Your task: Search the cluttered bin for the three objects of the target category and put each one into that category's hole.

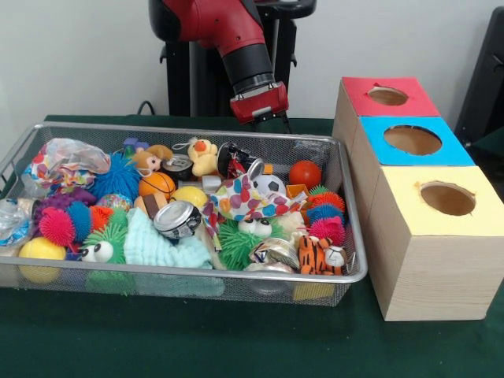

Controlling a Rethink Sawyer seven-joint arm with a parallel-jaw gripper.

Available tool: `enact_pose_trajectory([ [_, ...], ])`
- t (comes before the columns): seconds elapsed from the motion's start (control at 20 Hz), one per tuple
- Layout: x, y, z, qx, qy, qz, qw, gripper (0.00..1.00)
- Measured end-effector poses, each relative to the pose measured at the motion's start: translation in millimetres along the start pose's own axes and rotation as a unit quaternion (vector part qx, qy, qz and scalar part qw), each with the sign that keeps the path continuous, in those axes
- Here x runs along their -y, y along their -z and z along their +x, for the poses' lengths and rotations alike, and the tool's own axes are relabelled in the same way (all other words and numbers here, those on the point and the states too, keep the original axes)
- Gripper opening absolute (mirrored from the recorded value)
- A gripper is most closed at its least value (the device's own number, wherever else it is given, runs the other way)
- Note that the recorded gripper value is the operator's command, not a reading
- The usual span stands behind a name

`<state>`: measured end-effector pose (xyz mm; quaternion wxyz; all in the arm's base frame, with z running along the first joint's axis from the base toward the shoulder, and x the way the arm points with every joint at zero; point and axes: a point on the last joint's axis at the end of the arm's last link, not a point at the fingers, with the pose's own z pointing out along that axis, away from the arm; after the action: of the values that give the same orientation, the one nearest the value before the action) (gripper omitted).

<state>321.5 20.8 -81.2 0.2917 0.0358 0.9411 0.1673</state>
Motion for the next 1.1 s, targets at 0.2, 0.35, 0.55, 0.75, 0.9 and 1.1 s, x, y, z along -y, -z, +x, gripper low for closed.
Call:
enact_pose_trajectory([
  [0.2,0.1,0.0,-0.1,-0.001,0.003,0.0,1.0,1.0],
  [0.35,0.2,0.0,-0.1,-0.001,0.004,0.0,1.0,1.0],
  [0.55,0.5,0.0,-0.3,-0.002,0.005,-0.002,1.0,1.0],
  [0.75,0.9,0.1,-0.3,-0.002,0.005,-0.003,1.0,1.0],
  [0.9,2.5,0.4,-0.3,-0.002,0.003,-0.009,1.0,1.0],
  [1.1,4.6,0.8,-0.5,-0.001,-0.007,-0.016,0.9999,1.0],
])
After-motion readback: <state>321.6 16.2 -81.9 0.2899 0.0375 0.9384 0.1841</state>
